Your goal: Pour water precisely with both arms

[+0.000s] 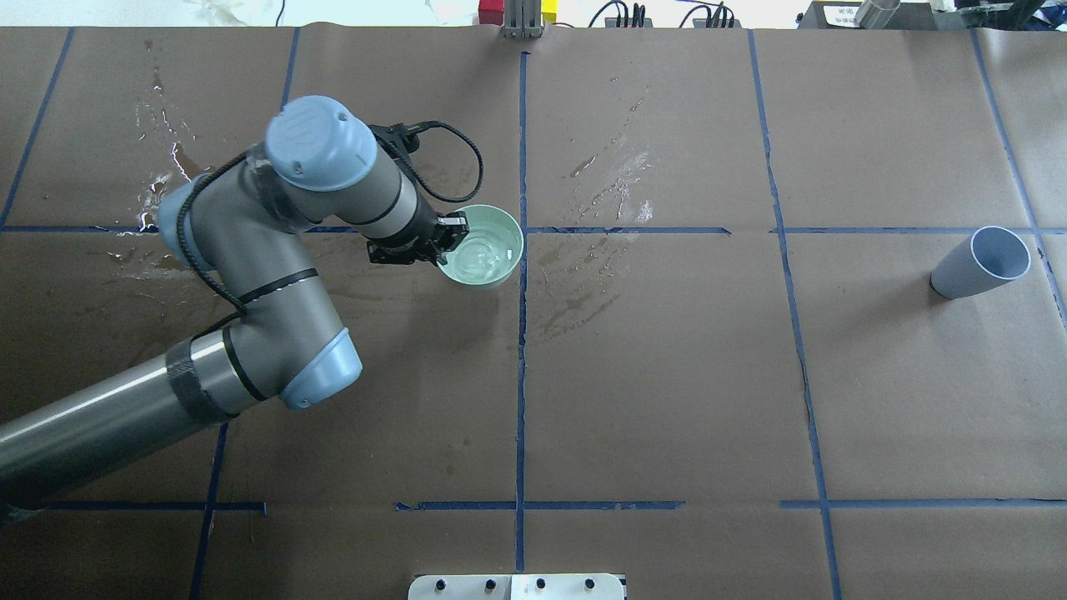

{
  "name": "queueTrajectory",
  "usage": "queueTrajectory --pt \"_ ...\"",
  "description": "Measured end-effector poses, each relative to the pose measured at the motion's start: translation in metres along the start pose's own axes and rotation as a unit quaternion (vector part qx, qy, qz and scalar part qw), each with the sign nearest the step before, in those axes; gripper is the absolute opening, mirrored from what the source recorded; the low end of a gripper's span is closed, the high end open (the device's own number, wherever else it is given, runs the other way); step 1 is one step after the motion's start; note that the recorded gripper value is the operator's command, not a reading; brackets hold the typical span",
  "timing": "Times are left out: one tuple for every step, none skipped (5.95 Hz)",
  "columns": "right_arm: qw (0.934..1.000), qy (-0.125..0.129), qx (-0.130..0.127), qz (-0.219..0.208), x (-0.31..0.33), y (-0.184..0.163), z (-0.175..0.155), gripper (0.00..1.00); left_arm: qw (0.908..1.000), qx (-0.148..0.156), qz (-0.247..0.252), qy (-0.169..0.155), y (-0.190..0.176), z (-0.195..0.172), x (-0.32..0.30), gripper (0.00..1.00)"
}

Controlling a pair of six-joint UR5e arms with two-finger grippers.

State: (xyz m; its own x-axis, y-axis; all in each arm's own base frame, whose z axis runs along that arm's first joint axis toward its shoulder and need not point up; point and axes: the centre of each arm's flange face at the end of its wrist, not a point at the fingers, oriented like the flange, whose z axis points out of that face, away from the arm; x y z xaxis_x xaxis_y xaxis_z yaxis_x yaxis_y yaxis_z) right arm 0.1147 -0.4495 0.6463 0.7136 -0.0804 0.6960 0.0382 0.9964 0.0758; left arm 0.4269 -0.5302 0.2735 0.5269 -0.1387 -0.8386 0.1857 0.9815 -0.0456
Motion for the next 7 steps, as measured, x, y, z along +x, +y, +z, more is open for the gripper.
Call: queueTrajectory --pt "1.0 0.0 -0.001 0.0 -0.001 0.0 0.001 1.0 0.9997 -0.007 0.021 0.008 -0.024 -0.016 -0.063 0.0" --pt "1.0 0.0 -0.001 -0.001 -0.001 -0.001 0.001 1.0 0.9988 -0.019 0.041 0.019 -0.04 -0.031 -0.14 0.0" --pt "1.0 0.0 -0.001 -0.002 -0.002 -0.001 0.001 1.0 0.9973 -0.024 0.066 0.021 -0.047 -0.047 -0.219 0.0" --pt "1.0 0.0 -0.001 -0.002 -0.002 -0.001 0.001 1.0 0.9957 -0.024 0.088 0.016 -0.044 -0.057 -0.287 0.0" --pt "1.0 0.0 -0.001 -0.002 -0.002 -0.001 0.001 1.0 0.9942 -0.024 0.104 0.012 -0.034 -0.057 -0.337 0.0" --pt "1.0 0.0 -0.001 -0.003 -0.002 -0.002 0.001 1.0 0.9928 -0.021 0.117 0.013 -0.023 -0.047 -0.38 0.0" --pt "1.0 0.0 -0.001 -0.004 -0.003 -0.002 0.001 1.0 0.9918 -0.016 0.125 0.018 -0.017 -0.035 -0.413 0.0"
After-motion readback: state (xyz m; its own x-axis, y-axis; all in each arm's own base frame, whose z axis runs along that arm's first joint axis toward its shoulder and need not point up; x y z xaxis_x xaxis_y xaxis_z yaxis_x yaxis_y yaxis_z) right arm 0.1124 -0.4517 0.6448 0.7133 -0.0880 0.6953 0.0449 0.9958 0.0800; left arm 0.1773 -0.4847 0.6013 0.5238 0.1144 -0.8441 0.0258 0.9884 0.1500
